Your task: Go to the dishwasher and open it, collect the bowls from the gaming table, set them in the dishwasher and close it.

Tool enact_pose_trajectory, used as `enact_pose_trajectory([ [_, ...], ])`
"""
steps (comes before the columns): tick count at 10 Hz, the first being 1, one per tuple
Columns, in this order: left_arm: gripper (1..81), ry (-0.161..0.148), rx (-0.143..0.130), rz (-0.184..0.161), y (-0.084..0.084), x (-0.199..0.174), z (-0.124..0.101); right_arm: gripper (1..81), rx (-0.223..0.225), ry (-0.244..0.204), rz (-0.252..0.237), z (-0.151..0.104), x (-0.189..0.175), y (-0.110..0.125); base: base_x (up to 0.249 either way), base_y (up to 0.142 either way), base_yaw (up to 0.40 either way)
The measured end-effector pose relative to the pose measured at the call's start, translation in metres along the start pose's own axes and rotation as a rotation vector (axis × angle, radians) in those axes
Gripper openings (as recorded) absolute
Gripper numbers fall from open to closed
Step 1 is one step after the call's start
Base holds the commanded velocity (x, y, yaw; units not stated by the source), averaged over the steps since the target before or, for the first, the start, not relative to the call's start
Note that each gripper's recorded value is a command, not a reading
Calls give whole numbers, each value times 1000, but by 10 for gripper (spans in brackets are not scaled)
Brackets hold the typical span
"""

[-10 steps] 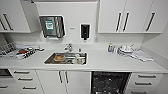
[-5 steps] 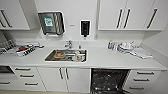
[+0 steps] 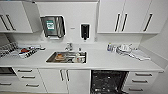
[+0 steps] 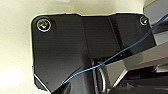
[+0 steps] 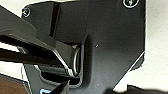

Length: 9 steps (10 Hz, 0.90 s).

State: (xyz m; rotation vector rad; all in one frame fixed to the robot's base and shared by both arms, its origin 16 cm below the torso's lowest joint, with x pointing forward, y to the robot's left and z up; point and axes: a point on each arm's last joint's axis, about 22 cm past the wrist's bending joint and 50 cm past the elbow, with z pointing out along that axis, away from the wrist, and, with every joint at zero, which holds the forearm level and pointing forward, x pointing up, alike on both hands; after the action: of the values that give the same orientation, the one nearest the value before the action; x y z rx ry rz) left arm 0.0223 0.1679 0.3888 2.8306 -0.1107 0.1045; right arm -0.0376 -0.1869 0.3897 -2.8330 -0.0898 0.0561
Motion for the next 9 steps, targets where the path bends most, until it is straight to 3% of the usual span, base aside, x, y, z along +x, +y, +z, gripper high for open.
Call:
enact_pose_trajectory([
  [3, 811, 33, 2, 10, 4, -3, -12, 811, -9, 29, -9, -10, -8, 2, 0, 0, 0],
  [9, 811, -17, 2, -5, 9, -58, -25, 811, -6, -16, 5, -20, -60, -4, 0, 0, 0],
])
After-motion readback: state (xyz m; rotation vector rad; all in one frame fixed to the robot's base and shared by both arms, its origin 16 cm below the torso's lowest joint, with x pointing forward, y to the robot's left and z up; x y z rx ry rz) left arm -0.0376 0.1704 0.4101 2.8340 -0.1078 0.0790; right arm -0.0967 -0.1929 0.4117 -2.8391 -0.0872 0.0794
